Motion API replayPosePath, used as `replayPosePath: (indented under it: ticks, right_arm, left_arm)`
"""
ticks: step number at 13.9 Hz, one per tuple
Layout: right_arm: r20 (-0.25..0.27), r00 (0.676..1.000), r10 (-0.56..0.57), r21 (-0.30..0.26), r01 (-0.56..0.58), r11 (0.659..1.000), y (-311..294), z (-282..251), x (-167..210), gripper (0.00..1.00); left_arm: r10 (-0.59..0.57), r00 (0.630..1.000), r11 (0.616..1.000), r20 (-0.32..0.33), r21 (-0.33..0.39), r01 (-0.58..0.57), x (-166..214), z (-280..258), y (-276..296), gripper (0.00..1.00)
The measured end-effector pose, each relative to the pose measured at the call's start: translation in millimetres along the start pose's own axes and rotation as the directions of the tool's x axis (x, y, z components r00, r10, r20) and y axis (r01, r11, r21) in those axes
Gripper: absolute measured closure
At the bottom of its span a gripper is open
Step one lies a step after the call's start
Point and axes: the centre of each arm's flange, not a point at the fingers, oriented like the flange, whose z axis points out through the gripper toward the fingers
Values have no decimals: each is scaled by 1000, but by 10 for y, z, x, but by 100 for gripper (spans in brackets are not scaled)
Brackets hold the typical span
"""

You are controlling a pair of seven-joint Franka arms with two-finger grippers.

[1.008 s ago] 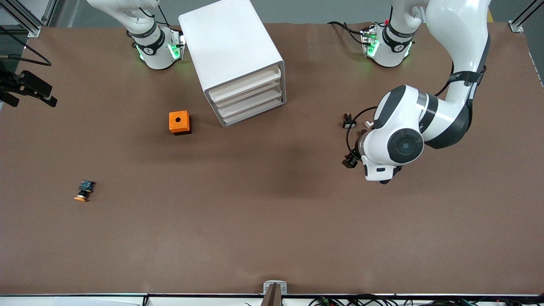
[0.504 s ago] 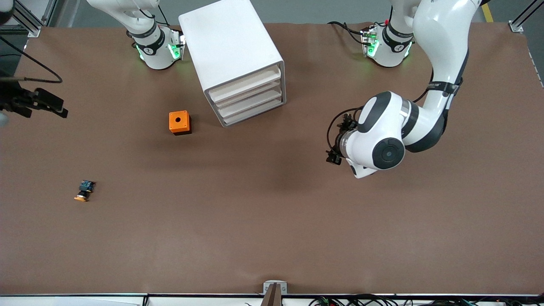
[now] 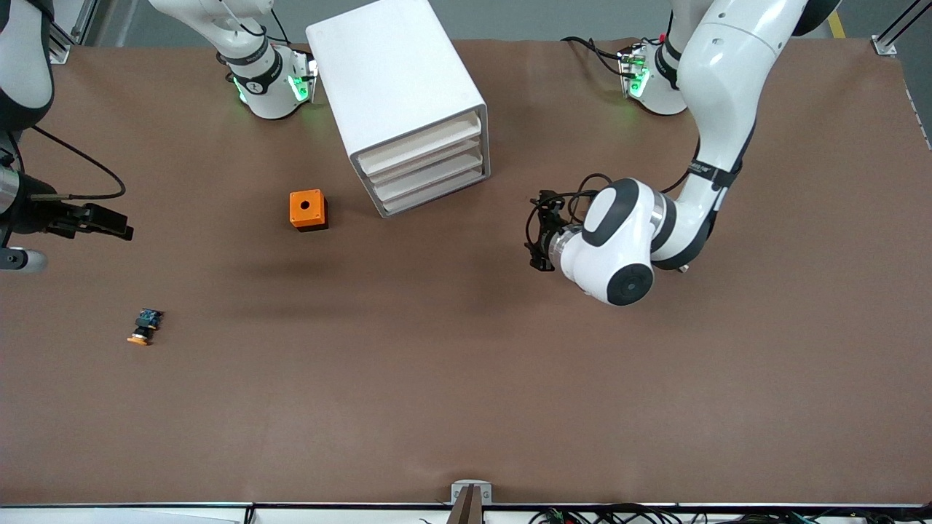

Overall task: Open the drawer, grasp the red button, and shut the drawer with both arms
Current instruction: 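Grasp the drawer handle with the left gripper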

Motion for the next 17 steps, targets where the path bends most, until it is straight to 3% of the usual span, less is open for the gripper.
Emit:
replayPosePath:
  ticks: [3,6,9,11,12,15,17]
  right_arm:
    - [1,1000,1,0,-1,1000,7,1,19,0]
    - [7,1000,21,0,-21,1000,-3,4,12,0]
    - [18,997,68,0,-68,998,-39,14,1,0]
    - [19,994,111,0,-111,994,-91,16,1,0]
    - [19,991,130,-1,-130,991,-141,16,2,0]
    - [19,984,177,-4,-177,984,-300,17,0,0]
    - [20,980,197,-6,-197,980,-403,20,-5,0]
  left_arm:
    - [-131,986,986,106,116,118,-157,267,29,2]
    - [-289,945,941,154,225,252,-265,454,54,8]
    - [-399,907,882,133,324,341,-422,804,37,12]
    - [-444,889,843,110,386,374,-507,1113,48,23]
    - [-450,888,832,95,406,378,-541,1273,47,23]
    - [-437,898,823,50,426,376,-659,1634,-31,31]
    - [-435,899,819,55,438,370,-718,1670,-71,33]
